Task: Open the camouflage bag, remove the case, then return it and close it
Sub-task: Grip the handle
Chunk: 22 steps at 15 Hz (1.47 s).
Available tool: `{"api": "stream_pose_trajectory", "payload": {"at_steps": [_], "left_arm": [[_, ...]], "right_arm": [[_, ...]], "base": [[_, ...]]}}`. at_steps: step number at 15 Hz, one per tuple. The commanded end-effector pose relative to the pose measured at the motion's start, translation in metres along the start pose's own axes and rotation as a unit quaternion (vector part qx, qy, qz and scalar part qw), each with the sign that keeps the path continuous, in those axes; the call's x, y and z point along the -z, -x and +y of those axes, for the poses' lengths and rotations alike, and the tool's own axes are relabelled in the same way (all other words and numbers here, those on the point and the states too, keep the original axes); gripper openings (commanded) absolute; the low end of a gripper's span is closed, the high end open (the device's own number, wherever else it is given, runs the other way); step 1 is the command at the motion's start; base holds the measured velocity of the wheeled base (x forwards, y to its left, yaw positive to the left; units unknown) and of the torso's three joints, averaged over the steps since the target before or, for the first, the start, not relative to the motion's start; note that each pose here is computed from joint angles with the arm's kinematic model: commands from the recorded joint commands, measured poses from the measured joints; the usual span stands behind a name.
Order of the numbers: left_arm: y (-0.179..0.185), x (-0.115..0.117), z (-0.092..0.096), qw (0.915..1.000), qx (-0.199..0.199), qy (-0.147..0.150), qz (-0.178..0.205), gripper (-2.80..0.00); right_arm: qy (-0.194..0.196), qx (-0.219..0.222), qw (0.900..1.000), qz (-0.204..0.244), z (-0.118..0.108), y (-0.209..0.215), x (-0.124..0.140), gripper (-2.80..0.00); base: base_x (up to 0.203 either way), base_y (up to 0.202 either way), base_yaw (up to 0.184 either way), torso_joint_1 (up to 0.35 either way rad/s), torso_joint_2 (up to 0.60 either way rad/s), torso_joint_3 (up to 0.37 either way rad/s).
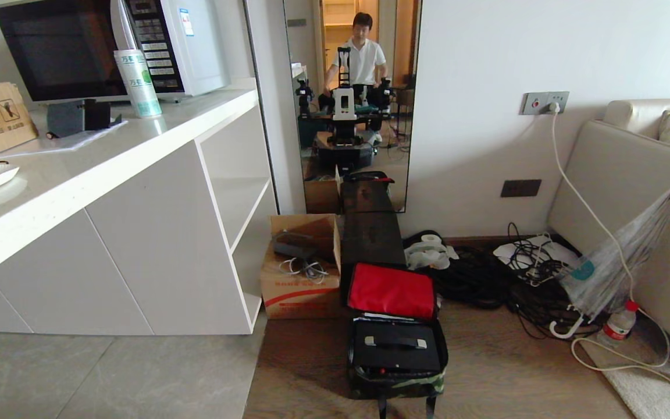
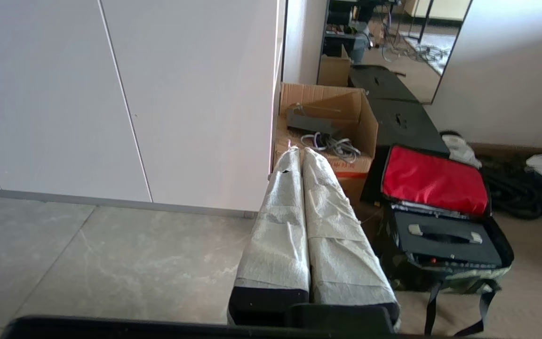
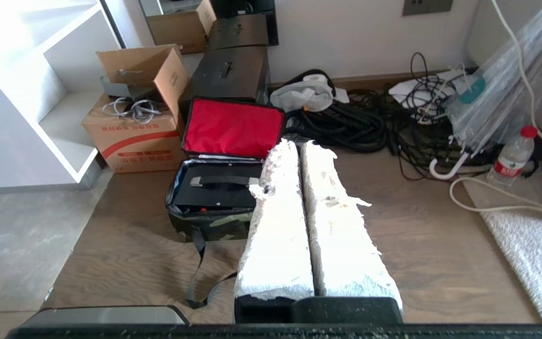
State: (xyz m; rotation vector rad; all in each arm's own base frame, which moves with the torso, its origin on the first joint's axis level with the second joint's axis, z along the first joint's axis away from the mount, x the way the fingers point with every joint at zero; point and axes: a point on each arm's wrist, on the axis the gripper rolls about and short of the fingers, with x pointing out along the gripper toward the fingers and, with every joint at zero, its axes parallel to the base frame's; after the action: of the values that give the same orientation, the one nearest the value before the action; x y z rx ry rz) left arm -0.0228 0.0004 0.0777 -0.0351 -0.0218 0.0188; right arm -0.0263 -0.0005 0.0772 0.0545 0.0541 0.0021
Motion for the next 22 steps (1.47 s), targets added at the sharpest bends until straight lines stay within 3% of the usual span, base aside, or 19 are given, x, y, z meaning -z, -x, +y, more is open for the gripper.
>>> {"api": "stream_pose_trajectory", "payload": {"at_steps": [1,22], "left_arm": [[-0.0006,0.0022,0.0001,1.0000,0.000,-0.002,0.004,-2.80],[-0.0005,0.0020,0.0000,1.0000,0.000,0.002,0.003,-2.80]], "right_arm": [[0.000,0.000,1.000,0.001,0.0000,-0.0001,0.0001,-2.80],[0.000,0.000,1.000,0.001,0.0000,-0.0001,0.0000,-2.80]], "base": [[0.000,0.000,0.000,0.000,0.00,0.000],[0.000,0.000,0.000,0.000,0.00,0.000]]}}
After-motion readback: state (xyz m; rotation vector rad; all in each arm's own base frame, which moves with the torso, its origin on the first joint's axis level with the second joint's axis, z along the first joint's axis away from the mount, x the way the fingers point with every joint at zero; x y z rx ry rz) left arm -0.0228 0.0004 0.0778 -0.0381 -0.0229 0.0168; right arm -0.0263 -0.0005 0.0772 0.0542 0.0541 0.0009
